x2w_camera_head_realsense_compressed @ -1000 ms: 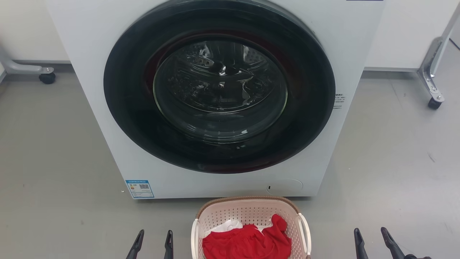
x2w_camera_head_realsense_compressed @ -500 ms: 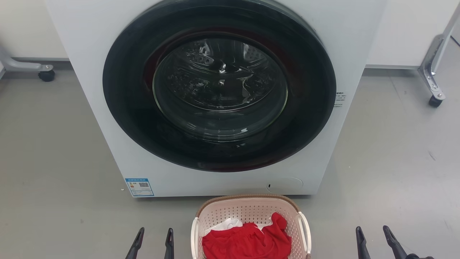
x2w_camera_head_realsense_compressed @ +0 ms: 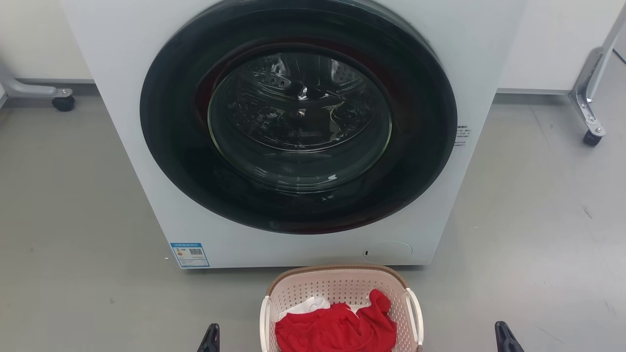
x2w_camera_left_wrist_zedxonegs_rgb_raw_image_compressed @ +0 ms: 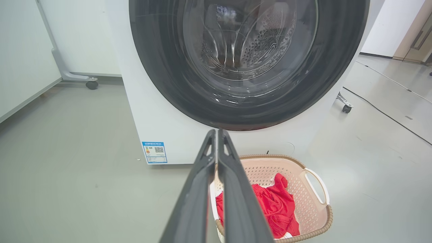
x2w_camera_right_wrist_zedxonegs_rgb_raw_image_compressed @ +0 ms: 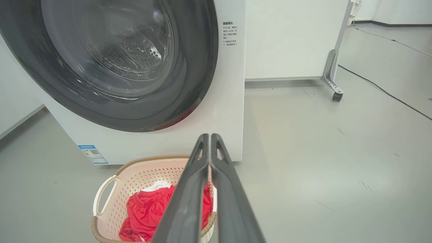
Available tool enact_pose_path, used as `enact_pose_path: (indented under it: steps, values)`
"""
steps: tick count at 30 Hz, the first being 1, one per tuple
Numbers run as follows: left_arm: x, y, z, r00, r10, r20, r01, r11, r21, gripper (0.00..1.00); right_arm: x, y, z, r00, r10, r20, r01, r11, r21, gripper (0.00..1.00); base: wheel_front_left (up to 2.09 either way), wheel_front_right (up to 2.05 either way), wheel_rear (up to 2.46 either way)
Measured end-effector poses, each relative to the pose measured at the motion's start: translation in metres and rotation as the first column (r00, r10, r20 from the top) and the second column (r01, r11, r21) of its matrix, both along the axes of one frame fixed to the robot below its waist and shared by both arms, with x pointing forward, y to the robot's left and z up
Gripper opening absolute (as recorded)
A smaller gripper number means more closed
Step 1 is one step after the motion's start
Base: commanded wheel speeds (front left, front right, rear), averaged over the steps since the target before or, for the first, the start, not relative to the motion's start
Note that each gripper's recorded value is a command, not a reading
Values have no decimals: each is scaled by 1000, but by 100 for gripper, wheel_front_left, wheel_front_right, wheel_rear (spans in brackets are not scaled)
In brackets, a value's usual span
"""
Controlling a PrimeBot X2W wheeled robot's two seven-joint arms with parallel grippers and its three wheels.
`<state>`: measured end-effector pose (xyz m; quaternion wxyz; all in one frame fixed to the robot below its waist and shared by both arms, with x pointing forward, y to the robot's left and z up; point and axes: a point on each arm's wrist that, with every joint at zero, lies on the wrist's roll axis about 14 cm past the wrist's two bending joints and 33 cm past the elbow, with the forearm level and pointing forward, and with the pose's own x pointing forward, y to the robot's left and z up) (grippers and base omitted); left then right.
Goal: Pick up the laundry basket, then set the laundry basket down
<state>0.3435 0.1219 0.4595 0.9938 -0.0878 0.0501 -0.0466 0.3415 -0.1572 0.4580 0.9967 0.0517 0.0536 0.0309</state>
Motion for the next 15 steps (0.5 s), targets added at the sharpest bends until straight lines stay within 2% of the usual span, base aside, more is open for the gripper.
enact_pose_path:
  steps: [5, 15]
  values:
    - [-2, 3, -6, 1000, 11, -28, -12, 1000, -22, 0, -2, -3, -5, 1000, -17, -25, 18, 999, 33, 0, 0, 0, 0]
    - [0, 15, -12, 994, 55, -94, -69, 985, -159, 0, 1, -12, -9, 994, -68, -81, 81, 981, 174, 0, 0, 0, 0]
